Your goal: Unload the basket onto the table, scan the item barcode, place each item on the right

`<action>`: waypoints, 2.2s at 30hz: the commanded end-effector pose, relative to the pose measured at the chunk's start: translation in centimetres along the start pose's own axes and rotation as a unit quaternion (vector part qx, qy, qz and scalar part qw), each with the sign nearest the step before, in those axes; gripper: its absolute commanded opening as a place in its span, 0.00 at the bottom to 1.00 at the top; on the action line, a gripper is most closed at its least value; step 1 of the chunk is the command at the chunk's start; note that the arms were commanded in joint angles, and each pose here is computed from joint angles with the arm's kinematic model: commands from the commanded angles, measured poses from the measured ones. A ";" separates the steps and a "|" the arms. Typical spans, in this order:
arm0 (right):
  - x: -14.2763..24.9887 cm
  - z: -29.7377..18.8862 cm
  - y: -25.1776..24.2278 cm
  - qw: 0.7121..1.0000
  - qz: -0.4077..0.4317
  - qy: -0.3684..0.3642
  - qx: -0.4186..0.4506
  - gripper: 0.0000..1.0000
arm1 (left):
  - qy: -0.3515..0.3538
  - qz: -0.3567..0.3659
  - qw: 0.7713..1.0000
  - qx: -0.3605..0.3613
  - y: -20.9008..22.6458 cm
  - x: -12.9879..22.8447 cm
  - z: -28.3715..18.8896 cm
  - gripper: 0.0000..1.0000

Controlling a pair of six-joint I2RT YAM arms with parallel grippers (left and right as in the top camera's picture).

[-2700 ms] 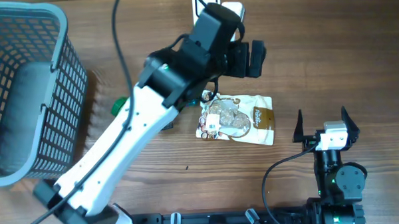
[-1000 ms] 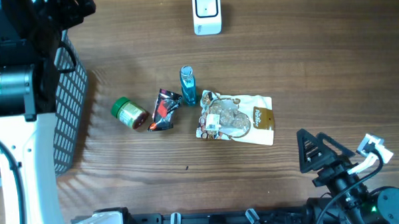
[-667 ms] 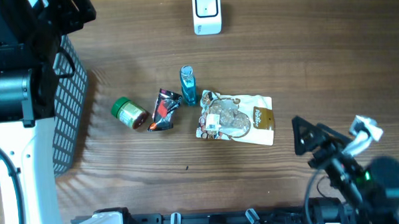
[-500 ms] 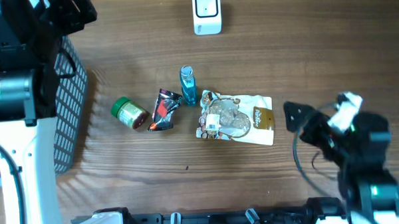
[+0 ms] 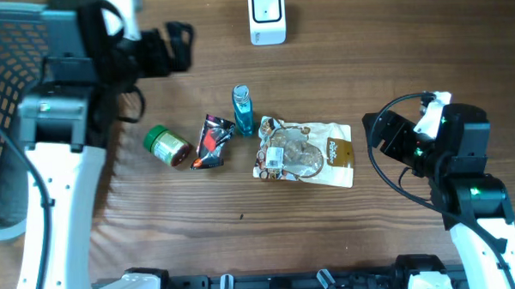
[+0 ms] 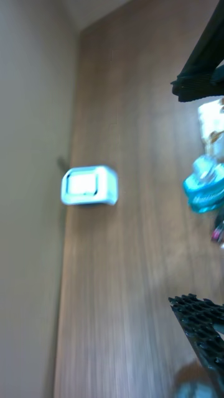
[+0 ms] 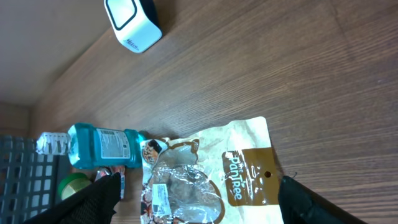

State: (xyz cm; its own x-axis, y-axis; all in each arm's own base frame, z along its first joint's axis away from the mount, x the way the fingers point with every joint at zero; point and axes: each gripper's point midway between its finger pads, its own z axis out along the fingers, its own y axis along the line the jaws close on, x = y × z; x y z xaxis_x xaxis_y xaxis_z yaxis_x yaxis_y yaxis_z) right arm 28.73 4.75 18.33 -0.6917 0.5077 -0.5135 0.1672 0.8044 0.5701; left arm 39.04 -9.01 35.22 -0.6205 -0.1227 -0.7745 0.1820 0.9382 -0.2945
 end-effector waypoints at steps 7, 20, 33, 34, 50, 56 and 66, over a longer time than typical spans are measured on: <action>-0.1 1.5 -1.1 0.999 0.004 0.021 0.028 0.06 | 0.082 0.101 0.982 0.135 -11.8 6.4 0.0 1.00; 0.7 2.6 -2.0 0.998 0.025 0.046 0.044 0.05 | 0.202 0.115 0.962 0.144 -14.6 16.4 5.1 0.85; 3.5 2.5 -1.1 0.989 0.093 0.112 0.015 0.05 | 0.286 0.052 0.952 0.097 -13.8 21.8 13.1 0.04; 4.0 2.6 -0.6 0.987 0.098 0.130 -0.002 0.05 | 0.288 0.051 0.951 0.096 -13.8 22.1 13.6 0.04; 10.4 8.2 2.6 0.943 0.109 0.297 -0.099 0.05 | 0.317 0.055 0.947 0.014 -10.3 26.8 20.1 0.04; 11.7 9.6 1.9 0.938 0.104 0.318 -0.090 0.05 | 0.319 0.057 0.946 -0.007 -9.3 27.9 21.6 0.04; 12.1 11.7 0.7 0.938 0.099 0.322 -0.083 0.05 | 0.315 0.058 0.947 -0.010 -9.1 28.5 22.8 0.04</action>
State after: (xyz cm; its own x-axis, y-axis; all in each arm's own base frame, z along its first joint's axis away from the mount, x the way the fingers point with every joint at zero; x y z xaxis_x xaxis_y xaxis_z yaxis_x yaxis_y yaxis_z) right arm 28.96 14.88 5.64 -0.9424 0.3288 0.0622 0.2670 0.6270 0.7318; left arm 37.29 -28.89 5.09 -0.9185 0.1950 -0.3441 0.2866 0.9276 -0.2396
